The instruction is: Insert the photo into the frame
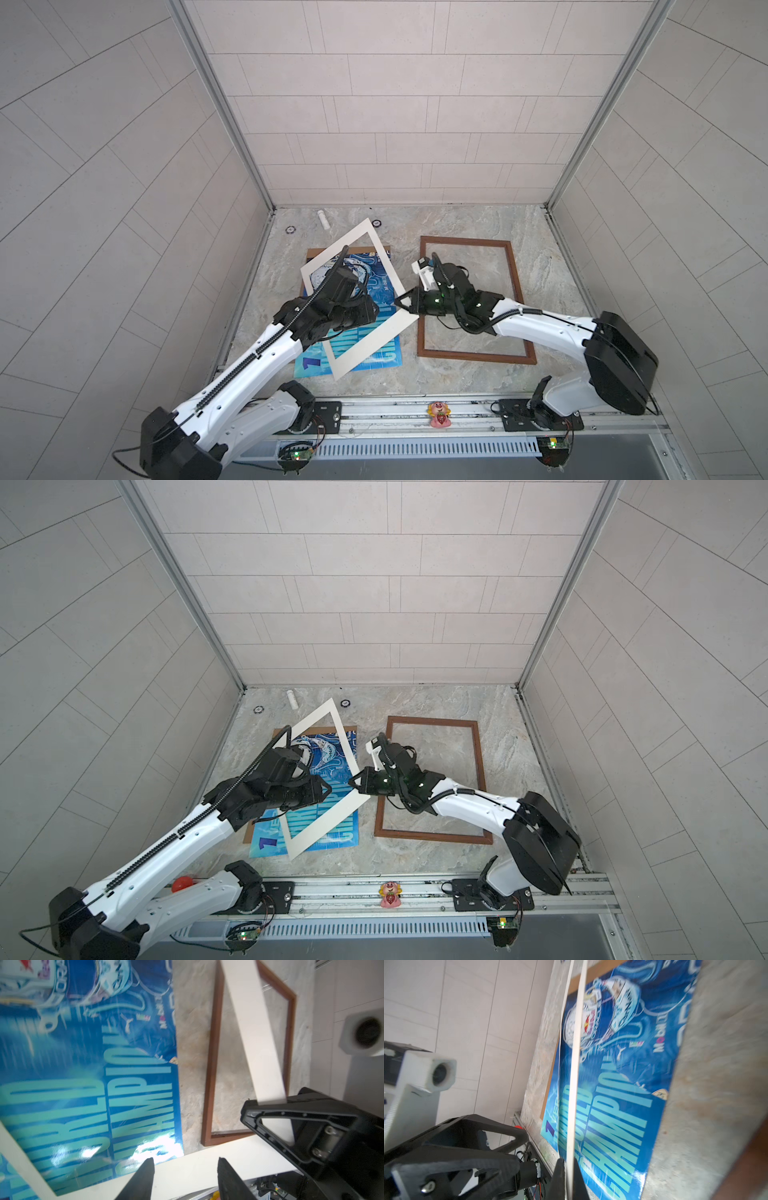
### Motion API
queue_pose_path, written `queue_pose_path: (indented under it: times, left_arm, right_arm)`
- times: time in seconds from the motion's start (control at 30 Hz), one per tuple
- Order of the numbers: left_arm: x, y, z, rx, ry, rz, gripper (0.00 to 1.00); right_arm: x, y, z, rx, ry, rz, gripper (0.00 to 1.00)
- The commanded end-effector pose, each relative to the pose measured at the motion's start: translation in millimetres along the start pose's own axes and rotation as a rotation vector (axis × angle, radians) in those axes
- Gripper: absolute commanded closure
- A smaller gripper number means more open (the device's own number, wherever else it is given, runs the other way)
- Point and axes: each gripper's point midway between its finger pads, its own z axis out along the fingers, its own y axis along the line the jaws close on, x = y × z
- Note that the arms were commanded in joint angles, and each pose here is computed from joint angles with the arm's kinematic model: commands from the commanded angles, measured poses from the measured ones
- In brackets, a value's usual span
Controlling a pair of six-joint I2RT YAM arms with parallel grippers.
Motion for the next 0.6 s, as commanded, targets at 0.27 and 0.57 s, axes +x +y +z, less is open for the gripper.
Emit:
queue_pose_path:
  times: [0.27,0.57]
  left_arm:
    - [-28,-47,54,0.102,0.109,0.078,0.42]
    - [-5,-30,91,0.085,0.203,0.053,0.46]
  right_arm:
    - [-20,-54,-129,0.185,-0.214,0.036,1.0]
    - [21,-103,-164,0.286,-0.2,0.107,1.0]
